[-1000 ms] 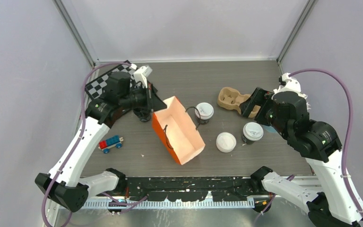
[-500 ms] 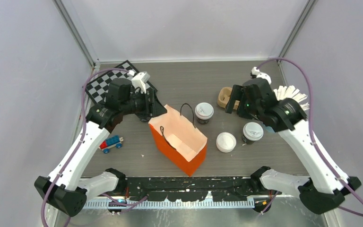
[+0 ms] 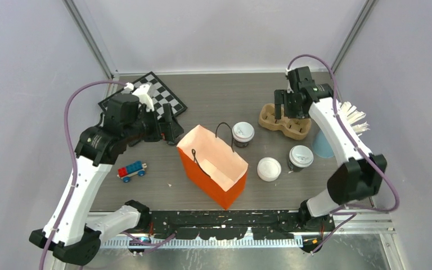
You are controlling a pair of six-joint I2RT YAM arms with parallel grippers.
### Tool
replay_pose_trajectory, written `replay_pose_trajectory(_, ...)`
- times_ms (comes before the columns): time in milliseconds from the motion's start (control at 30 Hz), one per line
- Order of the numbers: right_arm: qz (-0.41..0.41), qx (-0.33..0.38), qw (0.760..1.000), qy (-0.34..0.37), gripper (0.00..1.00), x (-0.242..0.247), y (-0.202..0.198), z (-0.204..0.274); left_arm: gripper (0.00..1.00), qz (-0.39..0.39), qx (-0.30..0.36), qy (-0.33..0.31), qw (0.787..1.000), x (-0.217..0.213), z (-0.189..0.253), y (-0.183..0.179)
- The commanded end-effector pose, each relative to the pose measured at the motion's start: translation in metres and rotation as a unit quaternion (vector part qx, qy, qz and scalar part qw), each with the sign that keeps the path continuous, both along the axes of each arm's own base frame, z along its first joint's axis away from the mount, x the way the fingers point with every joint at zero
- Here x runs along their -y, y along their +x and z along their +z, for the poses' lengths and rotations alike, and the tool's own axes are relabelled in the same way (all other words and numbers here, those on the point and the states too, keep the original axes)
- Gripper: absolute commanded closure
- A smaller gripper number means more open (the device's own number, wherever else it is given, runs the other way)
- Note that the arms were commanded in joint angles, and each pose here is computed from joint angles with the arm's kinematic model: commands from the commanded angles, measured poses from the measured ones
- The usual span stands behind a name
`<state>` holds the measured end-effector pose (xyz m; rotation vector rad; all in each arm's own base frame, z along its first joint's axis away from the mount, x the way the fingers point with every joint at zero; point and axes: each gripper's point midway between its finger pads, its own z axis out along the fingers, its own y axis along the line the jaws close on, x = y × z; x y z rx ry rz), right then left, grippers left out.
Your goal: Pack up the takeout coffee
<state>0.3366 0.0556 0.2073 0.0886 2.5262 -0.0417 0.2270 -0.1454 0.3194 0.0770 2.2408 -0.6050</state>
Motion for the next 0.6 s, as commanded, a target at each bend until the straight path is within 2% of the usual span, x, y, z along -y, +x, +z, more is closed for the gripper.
replay_pose_trajectory(0,0.202,0.017,0.979,-0.035,0.18,-0.010,0.040,0.010,0.00,0.022,-0.045,0.002,0.999,-0.015,-0.013,-0.031)
replay_pose_trajectory(67,0.264,0.002,0.964,-0.035,0.20,-0.018,0.048,0.000,0.00,0.015,-0.065,0.000,0.998,-0.015,-0.022,-0.042)
replay_pose_trajectory(233,0.305,-0.055,0.950,-0.035,0.33,-0.014,0.068,-0.025,0.00,0.000,-0.072,-0.015,0.997,-0.012,-0.024,-0.055)
replay_pose_trajectory(367,0.351,-0.118,0.927,-0.051,0.32,-0.001,0.065,-0.039,0.00,-0.003,-0.077,-0.016,0.997,-0.013,-0.025,-0.059)
replay_pose_trajectory(567,0.382,-0.122,0.914,-0.063,0.32,0.025,0.072,-0.048,0.00,-0.005,-0.078,-0.018,0.997,-0.014,-0.025,-0.065)
